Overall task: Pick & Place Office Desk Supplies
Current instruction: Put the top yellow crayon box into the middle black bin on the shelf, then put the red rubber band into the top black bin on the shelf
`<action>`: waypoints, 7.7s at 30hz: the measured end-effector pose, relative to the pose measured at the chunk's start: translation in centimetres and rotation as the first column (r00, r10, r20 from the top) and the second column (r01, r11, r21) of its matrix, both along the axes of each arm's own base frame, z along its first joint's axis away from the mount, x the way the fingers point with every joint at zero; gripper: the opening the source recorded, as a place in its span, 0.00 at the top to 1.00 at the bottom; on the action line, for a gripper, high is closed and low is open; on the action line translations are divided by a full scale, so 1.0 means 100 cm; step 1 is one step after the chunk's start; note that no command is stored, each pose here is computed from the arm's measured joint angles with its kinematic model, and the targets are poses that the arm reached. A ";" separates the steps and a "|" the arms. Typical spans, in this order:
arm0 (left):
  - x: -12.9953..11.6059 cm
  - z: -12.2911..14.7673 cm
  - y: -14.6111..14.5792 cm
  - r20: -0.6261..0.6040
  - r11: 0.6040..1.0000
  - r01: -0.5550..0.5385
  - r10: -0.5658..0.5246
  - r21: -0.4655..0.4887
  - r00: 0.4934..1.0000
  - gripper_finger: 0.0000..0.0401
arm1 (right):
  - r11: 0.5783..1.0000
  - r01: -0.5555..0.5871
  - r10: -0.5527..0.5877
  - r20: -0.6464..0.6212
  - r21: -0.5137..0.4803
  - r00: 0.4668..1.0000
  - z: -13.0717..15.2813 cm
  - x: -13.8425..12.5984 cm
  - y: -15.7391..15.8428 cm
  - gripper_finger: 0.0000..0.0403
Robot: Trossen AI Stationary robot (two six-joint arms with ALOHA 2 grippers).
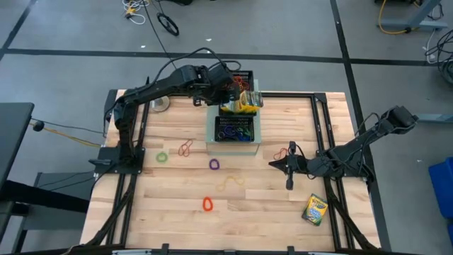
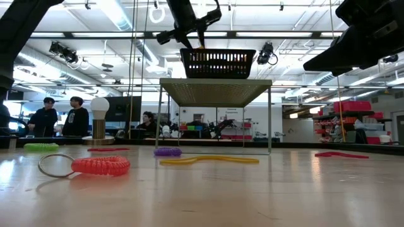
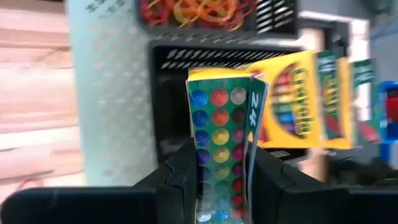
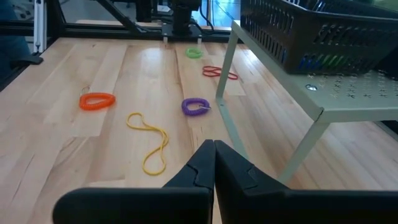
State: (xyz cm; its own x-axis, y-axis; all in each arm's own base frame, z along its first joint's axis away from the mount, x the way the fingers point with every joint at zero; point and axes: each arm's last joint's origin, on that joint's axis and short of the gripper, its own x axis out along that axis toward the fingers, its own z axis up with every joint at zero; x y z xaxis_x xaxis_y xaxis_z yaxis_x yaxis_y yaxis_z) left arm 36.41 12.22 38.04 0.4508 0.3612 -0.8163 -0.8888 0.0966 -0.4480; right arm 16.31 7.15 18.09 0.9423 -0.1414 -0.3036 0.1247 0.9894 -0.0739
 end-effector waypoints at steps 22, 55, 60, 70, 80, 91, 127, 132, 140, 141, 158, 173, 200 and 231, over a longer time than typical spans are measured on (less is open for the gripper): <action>0.000 0.000 -0.001 -0.026 0.998 0.050 -0.049 0.037 0.998 0.57 | 1.000 0.002 -0.002 0.012 0.005 1.000 0.001 0.000 0.000 0.98; -0.020 0.024 -0.061 -0.334 0.824 0.456 -0.349 0.335 0.876 0.91 | 1.000 0.000 0.000 0.017 0.008 1.000 0.002 0.001 0.000 0.98; -0.010 -0.001 -0.049 -0.359 0.817 0.483 -0.368 0.314 0.858 0.98 | 1.000 0.000 0.000 0.020 0.010 1.000 0.002 0.001 0.000 0.98; -0.002 -0.009 -0.021 -0.277 0.782 0.514 -0.438 0.352 0.856 0.98 | 1.000 0.002 -0.002 0.024 0.009 1.000 0.002 0.001 0.000 0.98; 0.008 -0.008 -0.015 -0.245 0.730 0.554 -0.497 0.402 0.833 0.98 | 1.000 0.002 -0.002 0.025 0.010 1.000 0.002 0.001 0.000 0.98; -0.044 0.025 -0.068 -0.359 0.508 0.639 -0.546 0.577 0.757 0.98 | 1.000 0.002 -0.003 0.031 0.026 1.000 0.003 0.001 0.001 0.98; -0.150 -0.152 -0.097 -0.020 0.308 0.331 -0.704 0.892 0.709 0.97 | 0.871 0.465 -0.354 -0.458 0.156 0.816 0.035 -0.015 -0.020 0.67; -0.149 -0.151 -0.097 -0.019 0.308 0.330 -0.705 0.892 0.709 0.97 | 0.867 0.472 -0.361 -0.457 0.156 0.813 0.035 -0.015 -0.021 0.59; -0.149 -0.151 -0.097 -0.019 0.308 0.330 -0.705 0.892 0.709 0.97 | 0.839 0.522 -0.425 -0.413 0.153 0.806 0.048 -0.008 -0.030 0.57; -0.149 -0.151 -0.097 -0.019 0.308 0.330 -0.705 0.892 0.709 0.97 | 0.839 0.522 -0.427 -0.406 0.157 0.808 0.051 -0.007 -0.031 0.57; -0.149 -0.151 -0.097 -0.019 0.308 0.331 -0.705 0.892 0.709 0.97 | 0.818 0.576 -0.422 -0.661 0.018 0.620 0.081 0.000 -0.024 0.57; -0.149 -0.151 -0.097 -0.019 0.308 0.331 -0.705 0.892 0.709 0.97 | 0.791 0.606 -0.317 -0.796 0.078 0.516 0.040 0.012 -0.025 0.47; -0.149 -0.151 -0.097 -0.019 0.308 0.330 -0.705 0.892 0.709 0.97 | 0.718 0.678 -0.348 -0.763 0.158 0.545 -0.057 -0.004 -0.093 0.74; -0.149 -0.151 -0.097 -0.019 0.308 0.330 -0.705 0.892 0.709 0.97 | 0.878 0.462 -0.410 -0.300 0.127 0.861 0.227 0.050 -0.062 1.00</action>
